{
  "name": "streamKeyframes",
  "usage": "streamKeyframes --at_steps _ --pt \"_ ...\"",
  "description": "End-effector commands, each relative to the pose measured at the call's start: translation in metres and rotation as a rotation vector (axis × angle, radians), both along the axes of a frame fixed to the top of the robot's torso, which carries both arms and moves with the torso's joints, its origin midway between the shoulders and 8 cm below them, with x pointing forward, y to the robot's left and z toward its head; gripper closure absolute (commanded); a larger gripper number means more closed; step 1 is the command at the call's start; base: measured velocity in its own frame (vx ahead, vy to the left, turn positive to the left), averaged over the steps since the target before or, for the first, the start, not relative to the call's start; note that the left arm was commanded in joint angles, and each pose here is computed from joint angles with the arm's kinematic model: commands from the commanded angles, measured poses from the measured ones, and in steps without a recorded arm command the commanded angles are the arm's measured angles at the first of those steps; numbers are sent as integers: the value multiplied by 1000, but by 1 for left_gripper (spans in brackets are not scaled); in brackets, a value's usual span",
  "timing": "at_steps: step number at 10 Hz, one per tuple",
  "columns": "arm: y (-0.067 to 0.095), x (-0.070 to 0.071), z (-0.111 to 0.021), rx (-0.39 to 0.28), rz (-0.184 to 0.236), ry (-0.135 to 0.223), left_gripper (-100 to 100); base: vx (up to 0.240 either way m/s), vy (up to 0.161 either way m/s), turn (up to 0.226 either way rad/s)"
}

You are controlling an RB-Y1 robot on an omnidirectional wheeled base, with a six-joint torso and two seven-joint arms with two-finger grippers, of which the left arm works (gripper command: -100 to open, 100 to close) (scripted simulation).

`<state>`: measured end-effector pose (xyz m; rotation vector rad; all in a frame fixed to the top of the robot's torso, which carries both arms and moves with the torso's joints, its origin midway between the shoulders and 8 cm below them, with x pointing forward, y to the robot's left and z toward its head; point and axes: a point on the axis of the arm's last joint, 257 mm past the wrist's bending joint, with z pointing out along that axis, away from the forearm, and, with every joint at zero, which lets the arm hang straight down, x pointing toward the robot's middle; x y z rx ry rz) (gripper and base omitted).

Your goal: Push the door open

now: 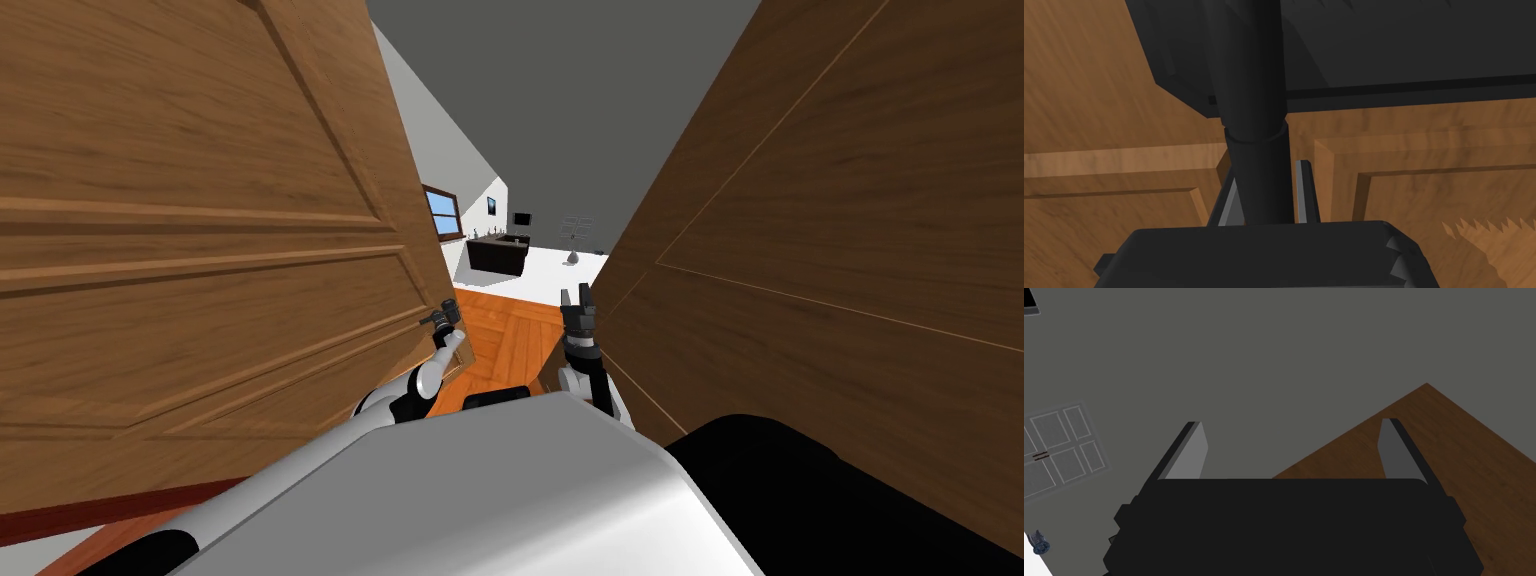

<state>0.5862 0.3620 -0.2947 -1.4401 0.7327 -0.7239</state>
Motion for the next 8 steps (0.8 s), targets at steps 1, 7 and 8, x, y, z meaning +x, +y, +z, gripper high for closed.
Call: streamKeyframes --at_steps 1,7,8 --pt "0 0 0 0 0 0 100 36 22 4" --pt "23 -8 0 18 46 9 100 45 11 -5" --pt "28 -5 13 27 55 -19 100 -16 -11 -3"
